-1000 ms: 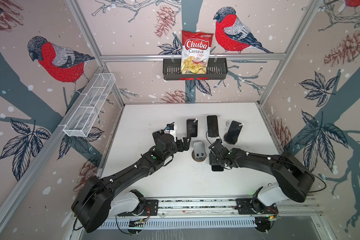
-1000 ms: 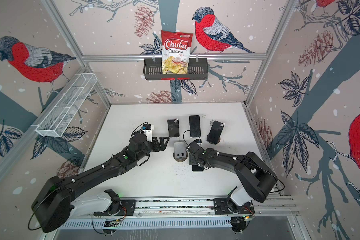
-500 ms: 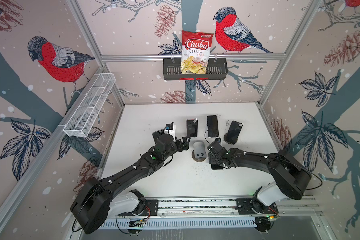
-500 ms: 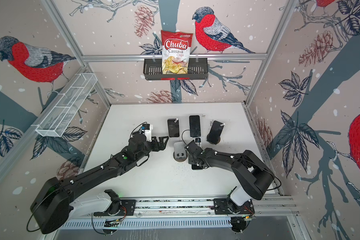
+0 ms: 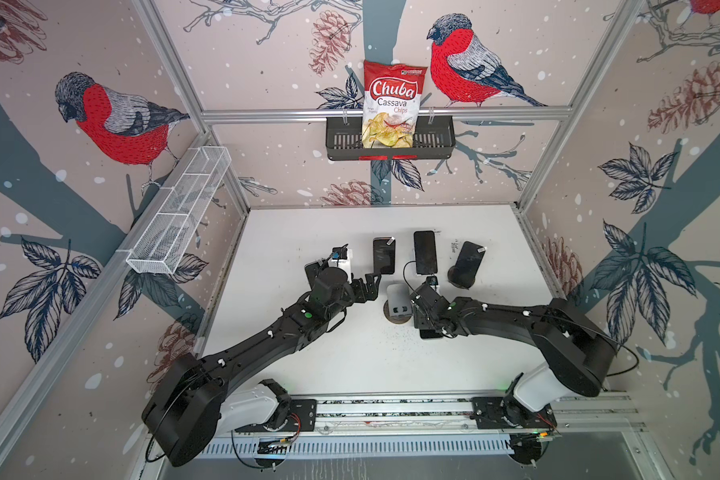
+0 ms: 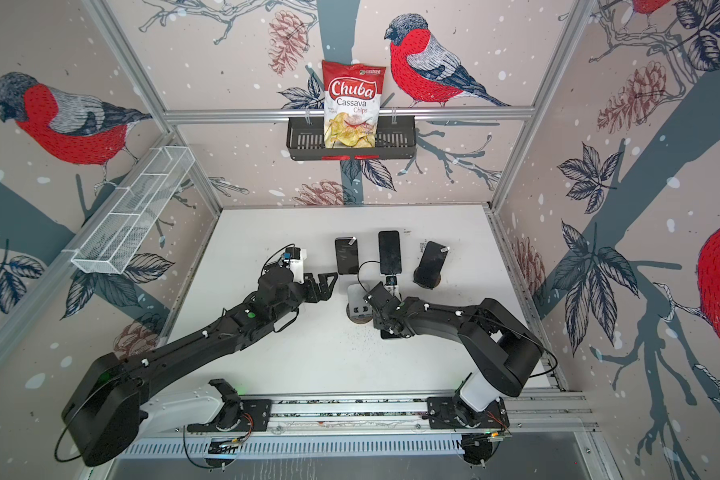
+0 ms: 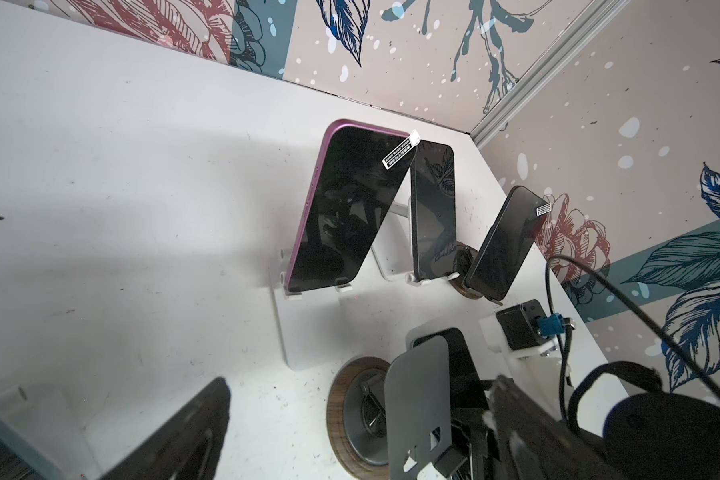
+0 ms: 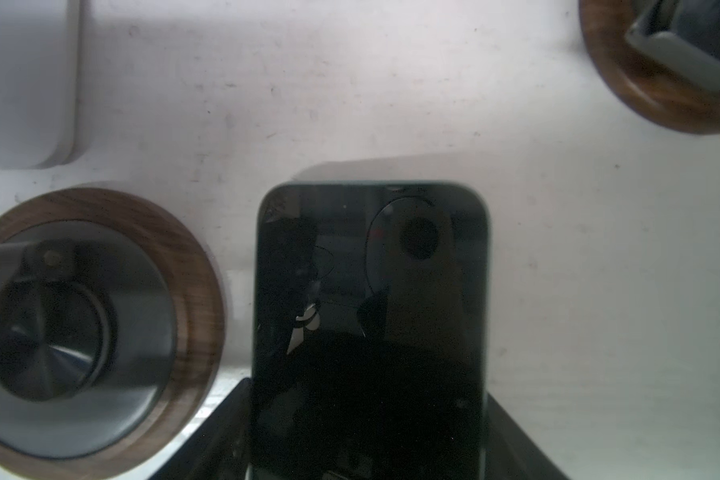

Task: Remove the phone from the phone stand
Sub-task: 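Lay the phone flat beside the stand and open the right gripper, then raise the right gripper up and away from the lying phone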

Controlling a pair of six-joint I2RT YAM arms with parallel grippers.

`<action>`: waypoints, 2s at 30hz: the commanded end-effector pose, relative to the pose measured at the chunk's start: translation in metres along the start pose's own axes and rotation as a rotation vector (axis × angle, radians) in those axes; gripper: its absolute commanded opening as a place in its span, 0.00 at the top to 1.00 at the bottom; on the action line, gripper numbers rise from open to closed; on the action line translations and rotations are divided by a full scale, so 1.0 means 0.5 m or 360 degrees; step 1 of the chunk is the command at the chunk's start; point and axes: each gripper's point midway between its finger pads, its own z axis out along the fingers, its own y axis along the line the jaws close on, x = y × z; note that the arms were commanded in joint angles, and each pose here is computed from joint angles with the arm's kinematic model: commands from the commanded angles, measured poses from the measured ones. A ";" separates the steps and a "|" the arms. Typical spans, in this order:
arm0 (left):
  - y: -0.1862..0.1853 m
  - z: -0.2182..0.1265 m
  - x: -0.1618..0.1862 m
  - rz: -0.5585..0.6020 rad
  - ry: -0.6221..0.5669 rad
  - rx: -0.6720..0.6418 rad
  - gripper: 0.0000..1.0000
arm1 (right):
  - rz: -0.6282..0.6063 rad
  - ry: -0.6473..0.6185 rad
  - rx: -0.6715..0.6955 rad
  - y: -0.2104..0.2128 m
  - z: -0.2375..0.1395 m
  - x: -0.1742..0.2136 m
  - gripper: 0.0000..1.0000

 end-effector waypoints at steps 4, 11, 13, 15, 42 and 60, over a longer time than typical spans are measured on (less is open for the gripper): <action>-0.012 -0.001 -0.014 0.0009 -0.0042 0.0036 0.03 | -0.0053 0.0112 0.0093 -0.024 0.007 0.043 0.31; -0.011 0.000 -0.011 0.0009 -0.0037 0.0038 0.03 | -0.0049 0.0115 0.0095 -0.028 0.007 0.047 0.30; -0.012 -0.001 -0.011 0.0007 -0.0037 0.0038 0.03 | -0.0049 0.0113 0.0093 -0.028 0.006 0.048 0.29; -0.012 -0.001 -0.011 0.0004 -0.0038 0.0039 0.03 | -0.0050 0.0120 0.0090 -0.029 0.007 0.051 0.28; -0.007 -0.004 -0.006 -0.0005 -0.0035 0.0034 0.03 | -0.0052 0.0163 0.0061 -0.036 0.015 0.084 0.23; -0.003 -0.009 -0.004 -0.0006 -0.0042 0.0028 0.03 | -0.0038 0.0163 0.0048 -0.034 0.015 0.085 0.19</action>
